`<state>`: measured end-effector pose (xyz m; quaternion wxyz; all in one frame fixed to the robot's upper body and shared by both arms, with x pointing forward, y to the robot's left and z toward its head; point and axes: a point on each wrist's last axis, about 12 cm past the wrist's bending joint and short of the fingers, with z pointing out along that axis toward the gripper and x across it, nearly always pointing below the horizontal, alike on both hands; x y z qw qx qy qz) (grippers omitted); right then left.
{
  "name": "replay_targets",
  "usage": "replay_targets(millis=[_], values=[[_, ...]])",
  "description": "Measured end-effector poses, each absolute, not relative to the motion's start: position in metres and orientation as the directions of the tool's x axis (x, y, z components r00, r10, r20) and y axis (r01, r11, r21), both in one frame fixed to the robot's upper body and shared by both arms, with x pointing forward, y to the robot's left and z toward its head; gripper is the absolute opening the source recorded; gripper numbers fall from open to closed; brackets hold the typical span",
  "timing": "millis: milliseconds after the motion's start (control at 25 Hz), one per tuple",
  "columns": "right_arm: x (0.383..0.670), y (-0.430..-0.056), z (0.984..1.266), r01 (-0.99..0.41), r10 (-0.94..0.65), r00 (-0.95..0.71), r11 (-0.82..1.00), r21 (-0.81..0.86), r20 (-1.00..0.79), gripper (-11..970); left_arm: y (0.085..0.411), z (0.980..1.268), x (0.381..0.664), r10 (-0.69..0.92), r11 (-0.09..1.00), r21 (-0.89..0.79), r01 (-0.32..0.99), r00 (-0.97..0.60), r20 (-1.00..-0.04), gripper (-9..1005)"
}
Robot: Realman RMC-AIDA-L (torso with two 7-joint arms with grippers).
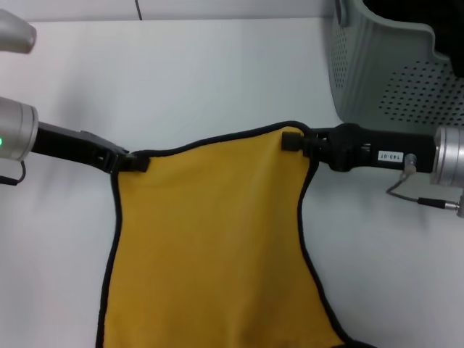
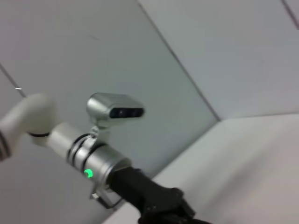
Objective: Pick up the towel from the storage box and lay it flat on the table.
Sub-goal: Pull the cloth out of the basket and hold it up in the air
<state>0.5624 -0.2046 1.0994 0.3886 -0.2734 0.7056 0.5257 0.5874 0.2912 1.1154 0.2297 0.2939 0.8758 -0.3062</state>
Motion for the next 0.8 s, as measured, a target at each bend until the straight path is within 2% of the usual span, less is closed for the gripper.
replay_targets(millis=[360, 800], values=[[0.584, -0.205, 1.102, -0.777, -0.016, -0.515, 0.43, 0.459, -0.857, 60, 0.295, 1.122, 0.601, 0.363, 0.698, -0.31, 0.645, -0.693, -0.623, 29], [0.599, -0.178, 1.1, -0.78, -0.153, -0.486, 0.52, 0.348, -0.86, 83, 0.287, 1.127, 0.614, 0.401, 0.706, -0.219, 0.674, -0.634, -0.661, 29]])
